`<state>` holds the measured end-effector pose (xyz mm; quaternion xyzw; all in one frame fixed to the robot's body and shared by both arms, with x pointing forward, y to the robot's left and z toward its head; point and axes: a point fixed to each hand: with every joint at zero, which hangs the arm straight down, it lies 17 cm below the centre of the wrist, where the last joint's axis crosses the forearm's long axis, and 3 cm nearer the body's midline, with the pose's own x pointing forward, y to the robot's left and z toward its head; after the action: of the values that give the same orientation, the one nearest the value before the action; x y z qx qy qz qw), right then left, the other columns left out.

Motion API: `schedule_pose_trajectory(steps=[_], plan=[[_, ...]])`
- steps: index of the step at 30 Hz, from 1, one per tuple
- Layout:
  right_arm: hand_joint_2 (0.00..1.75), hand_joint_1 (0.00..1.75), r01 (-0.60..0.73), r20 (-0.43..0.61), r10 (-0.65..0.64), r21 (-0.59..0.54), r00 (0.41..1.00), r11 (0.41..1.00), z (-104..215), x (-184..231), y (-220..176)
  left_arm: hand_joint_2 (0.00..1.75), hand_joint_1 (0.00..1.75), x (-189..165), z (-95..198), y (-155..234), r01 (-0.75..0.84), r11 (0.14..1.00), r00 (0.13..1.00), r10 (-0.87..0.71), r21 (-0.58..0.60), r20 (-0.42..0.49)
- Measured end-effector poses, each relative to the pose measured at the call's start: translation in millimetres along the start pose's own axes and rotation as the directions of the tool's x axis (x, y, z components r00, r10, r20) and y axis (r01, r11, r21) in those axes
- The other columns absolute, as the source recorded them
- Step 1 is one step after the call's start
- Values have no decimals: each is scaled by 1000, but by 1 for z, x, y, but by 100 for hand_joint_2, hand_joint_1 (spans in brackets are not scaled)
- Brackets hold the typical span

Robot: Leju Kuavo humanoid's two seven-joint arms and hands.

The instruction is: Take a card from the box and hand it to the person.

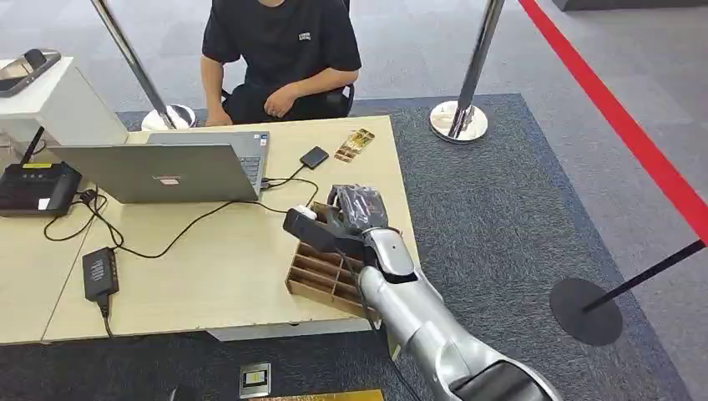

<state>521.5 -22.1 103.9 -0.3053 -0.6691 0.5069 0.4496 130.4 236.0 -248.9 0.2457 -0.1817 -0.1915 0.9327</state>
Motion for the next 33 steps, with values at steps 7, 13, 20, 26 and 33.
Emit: schedule_pose_trajectory(steps=[7, 13, 20, 26, 33], plan=[[175, 140, 15, 5, -15, -10, 1000, 1000, -1, 2, -3, 0, 0, 0, 0, 0, 1, 1000, 1000, -1, 0, 1], [175, 145, 40, 27, -39, -44, 999, 998, -4, 9, -15, 0, 0, -1, 0, 0, 0, 1000, 1000, 0, 0, -1], [175, 143, 75, 68, -67, -123, 995, 990, -10, 22, -43, 0, 0, -2, 1, 0, -7, 1000, 1000, 7, 1, -5], [175, 143, 105, 101, -85, -219, 991, 970, -13, 31, -81, 0, 0, -3, 1, 0, -13, 1000, 1000, 13, 4, -8], [175, 143, 131, 131, -95, -299, 987, 945, -14, 39, -118, 0, 0, -4, 1, 0, -13, 1000, 1000, 13, 4, -9]])
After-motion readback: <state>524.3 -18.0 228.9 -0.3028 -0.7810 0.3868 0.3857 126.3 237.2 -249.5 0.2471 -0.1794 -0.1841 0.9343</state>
